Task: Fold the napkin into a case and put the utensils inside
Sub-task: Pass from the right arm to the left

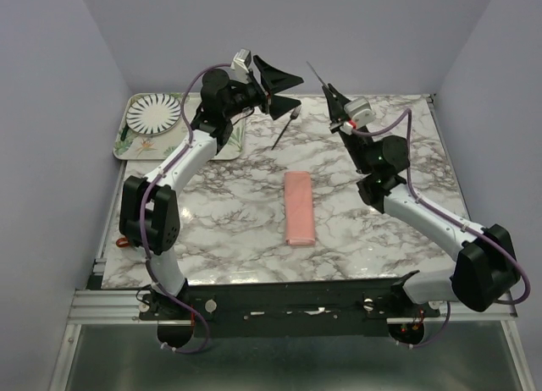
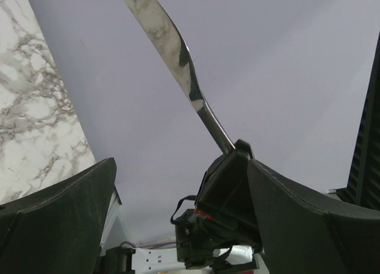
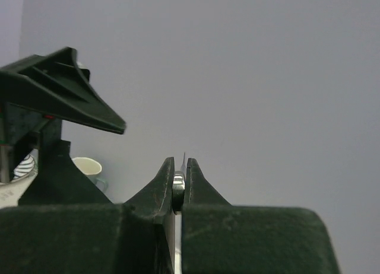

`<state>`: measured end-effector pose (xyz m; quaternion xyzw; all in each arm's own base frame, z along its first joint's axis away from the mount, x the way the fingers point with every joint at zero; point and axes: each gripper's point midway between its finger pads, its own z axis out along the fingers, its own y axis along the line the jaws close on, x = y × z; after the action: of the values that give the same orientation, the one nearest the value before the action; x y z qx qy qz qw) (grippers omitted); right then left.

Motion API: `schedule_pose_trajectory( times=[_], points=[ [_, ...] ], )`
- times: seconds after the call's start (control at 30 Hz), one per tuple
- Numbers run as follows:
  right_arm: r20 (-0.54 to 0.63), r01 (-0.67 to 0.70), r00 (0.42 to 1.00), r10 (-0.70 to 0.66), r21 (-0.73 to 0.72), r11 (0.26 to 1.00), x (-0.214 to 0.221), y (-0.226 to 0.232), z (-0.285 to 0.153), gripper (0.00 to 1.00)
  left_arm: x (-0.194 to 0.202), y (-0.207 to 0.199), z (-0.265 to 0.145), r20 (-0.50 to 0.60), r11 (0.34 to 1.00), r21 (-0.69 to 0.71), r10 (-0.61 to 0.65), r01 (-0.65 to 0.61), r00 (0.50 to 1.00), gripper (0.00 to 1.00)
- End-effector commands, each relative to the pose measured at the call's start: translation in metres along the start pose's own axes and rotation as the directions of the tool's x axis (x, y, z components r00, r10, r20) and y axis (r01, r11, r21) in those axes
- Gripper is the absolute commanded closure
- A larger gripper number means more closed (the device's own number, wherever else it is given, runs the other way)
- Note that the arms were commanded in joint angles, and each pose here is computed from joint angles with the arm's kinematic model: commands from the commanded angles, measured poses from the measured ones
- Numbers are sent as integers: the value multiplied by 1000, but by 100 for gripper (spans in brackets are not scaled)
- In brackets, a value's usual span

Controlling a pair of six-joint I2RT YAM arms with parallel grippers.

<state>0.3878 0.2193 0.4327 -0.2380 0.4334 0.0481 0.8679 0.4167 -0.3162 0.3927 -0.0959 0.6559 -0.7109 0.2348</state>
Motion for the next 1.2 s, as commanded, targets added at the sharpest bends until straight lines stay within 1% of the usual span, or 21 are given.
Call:
schedule_pose_trajectory(
  times=[0.0,0.1,0.23,0.33,0.37,0.43,0.47,0.53,0.57,0.67,0.73,0.77,0.83,0.87,0.93,1.03,1.07,1.1,1.13,1.17],
  points=[
    [192,62,979,-69,43,997,-47,1,-3,99,3,-29,12,-2,996,78,-40,40,999,1],
    [209,74,974,-82,43,996,-47,7,-6,99,4,-34,16,-10,995,95,-40,41,999,2],
    [219,76,972,-84,48,996,-46,12,-5,99,8,-37,22,-23,993,106,-48,50,999,7],
    [231,71,970,-80,46,996,-49,16,-4,99,11,-41,25,-30,992,119,-49,52,998,14],
    [231,70,970,-79,46,996,-48,16,-4,99,12,-40,27,-33,991,120,-49,53,998,20],
    [235,62,970,-70,41,997,-49,19,-5,99,12,-43,29,-32,990,127,-48,52,998,26],
    [235,57,970,-65,40,998,-50,20,-5,99,10,-46,30,-29,990,134,-44,48,999,32],
    [233,51,971,-58,36,998,-50,22,-6,99,11,-50,32,-30,989,145,-36,40,999,38],
    [233,49,971,-56,33,998,-50,23,-7,99,10,-49,33,-29,989,145,-34,38,999,45],
    [236,40,971,-45,27,999,-51,25,-8,99,10,-51,34,-26,989,146,-35,39,999,52],
    [239,35,970,-40,26,999,-54,25,-10,99,9,-50,34,-24,989,141,-41,44,999,54],
    [224,28,974,-37,45,999,-51,22,-10,99,9,-49,33,-22,989,140,-40,43,999,56],
    [215,21,976,-30,47,999,-51,22,-11,99,9,-49,34,-21,989,138,-45,47,999,61],
    [212,22,977,-31,46,999,-50,23,-12,99,9,-49,34,-22,989,139,-42,45,999,65],
    [200,26,979,-36,55,998,-47,21,-12,99,10,-51,33,-24,989,143,-39,42,999,66],
    [190,22,981,-33,57,998,-44,21,-12,99,10,-53,32,-23,988,148,-35,38,999,80],
    [186,22,982,-31,54,998,-44,22,-12,99,10,-54,31,-22,988,149,-34,37,999,95],
    [185,13,983,-22,50,999,-44,22,-12,99,11,-54,31,-23,988,149,-34,37,999,97],
    [172,13,985,-19,35,999,-41,25,-12,97,11,-55,31,-23,988,153,-27,30,999,99],
    [159,10,987,-13,21,1000,-38,28,-11,88,12,-56,30,-24,988,155,-17,21,1000,100]
  ],
)
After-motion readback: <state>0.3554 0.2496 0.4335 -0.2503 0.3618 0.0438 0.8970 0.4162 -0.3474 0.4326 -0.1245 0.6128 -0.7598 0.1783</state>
